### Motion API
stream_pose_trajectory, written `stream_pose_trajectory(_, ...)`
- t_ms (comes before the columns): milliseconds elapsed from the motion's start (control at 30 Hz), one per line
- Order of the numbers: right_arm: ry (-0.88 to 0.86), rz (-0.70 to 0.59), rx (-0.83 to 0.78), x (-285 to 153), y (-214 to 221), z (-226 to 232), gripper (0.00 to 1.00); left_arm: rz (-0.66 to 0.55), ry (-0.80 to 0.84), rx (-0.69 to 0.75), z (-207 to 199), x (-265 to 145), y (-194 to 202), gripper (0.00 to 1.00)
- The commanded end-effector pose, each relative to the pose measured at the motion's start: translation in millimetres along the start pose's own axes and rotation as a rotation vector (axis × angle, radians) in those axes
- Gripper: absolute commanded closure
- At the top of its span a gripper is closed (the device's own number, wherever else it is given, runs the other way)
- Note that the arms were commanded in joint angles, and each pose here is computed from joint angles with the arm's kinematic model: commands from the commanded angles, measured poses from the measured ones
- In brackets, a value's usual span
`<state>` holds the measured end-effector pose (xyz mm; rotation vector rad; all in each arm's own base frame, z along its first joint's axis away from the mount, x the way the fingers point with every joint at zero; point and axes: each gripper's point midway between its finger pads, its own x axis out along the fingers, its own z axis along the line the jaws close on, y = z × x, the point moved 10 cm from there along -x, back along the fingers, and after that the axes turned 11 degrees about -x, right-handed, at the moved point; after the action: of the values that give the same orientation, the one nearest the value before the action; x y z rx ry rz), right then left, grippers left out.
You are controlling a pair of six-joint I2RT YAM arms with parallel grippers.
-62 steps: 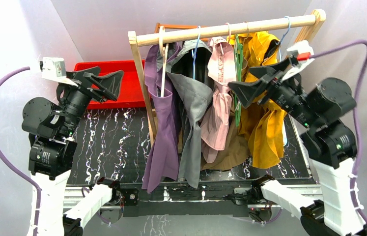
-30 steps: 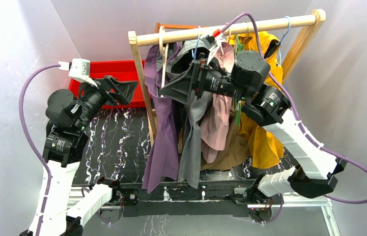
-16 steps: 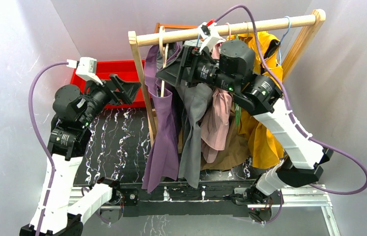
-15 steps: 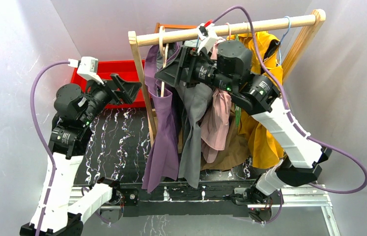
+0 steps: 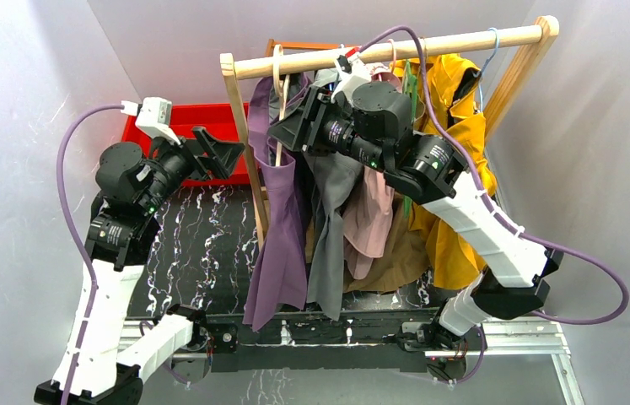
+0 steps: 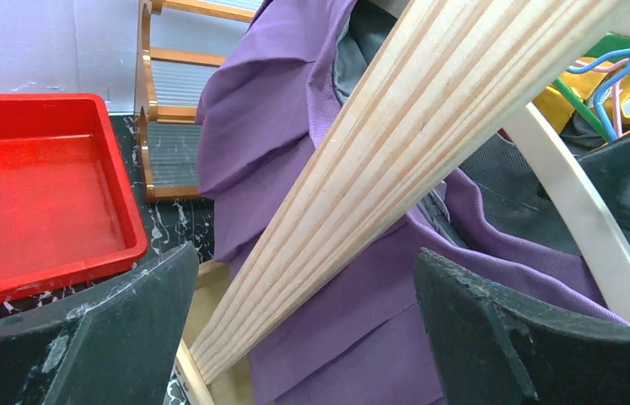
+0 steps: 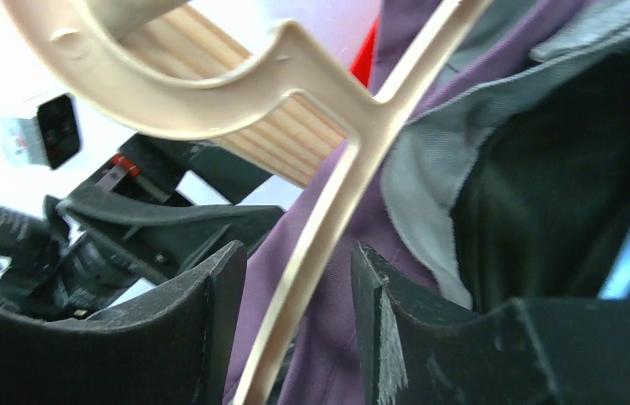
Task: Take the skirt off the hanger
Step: Pick up the hanger from the clothesline.
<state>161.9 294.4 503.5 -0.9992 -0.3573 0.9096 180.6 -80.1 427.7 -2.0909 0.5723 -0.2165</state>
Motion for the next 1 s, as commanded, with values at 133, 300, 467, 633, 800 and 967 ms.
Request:
stream_pose_trajectory(133, 0.198, -0.077, -0.010, 0.0, 4.7, 1.9, 0.46, -0.069, 0.023, 0.037, -11.3, -18.5, -12.2, 0.01)
stream_pose_trajectory(300, 0.245, -0.090, -0.069, 3.3, 12.1, 9.4, 0.46, -0.062, 0.028, 0.032, -11.2, -16.6, -11.7, 0.02)
stream_pose_trajectory(467, 0.262, -0.104, -0.105, 9.0, 15.6, 17.4, 0.46, -0.061, 0.035, 0.028, -12.3, -17.1, -11.9, 0.01)
stream_pose_trajectory(633, 0.281, -0.140, -0.112, 12.0, 13.7, 18.2, 0.54, -0.062, 0.032, 0.026, -11.7, -18.5, -10.7, 0.01)
stream_pose_trajectory(800, 0.274, -0.189, -0.101, 10.6, 6.9, 20.8, 0.65, -0.064, 0.037, 0.025, -12.5, -21.1, -9.9, 0.01)
stream_pose_trajectory(967, 0.210, -0.260, -0.084, 2.5, -6.0, 28.4, 0.76, -0.063, 0.037, 0.021, -12.2, -22.2, -8.7, 0.01)
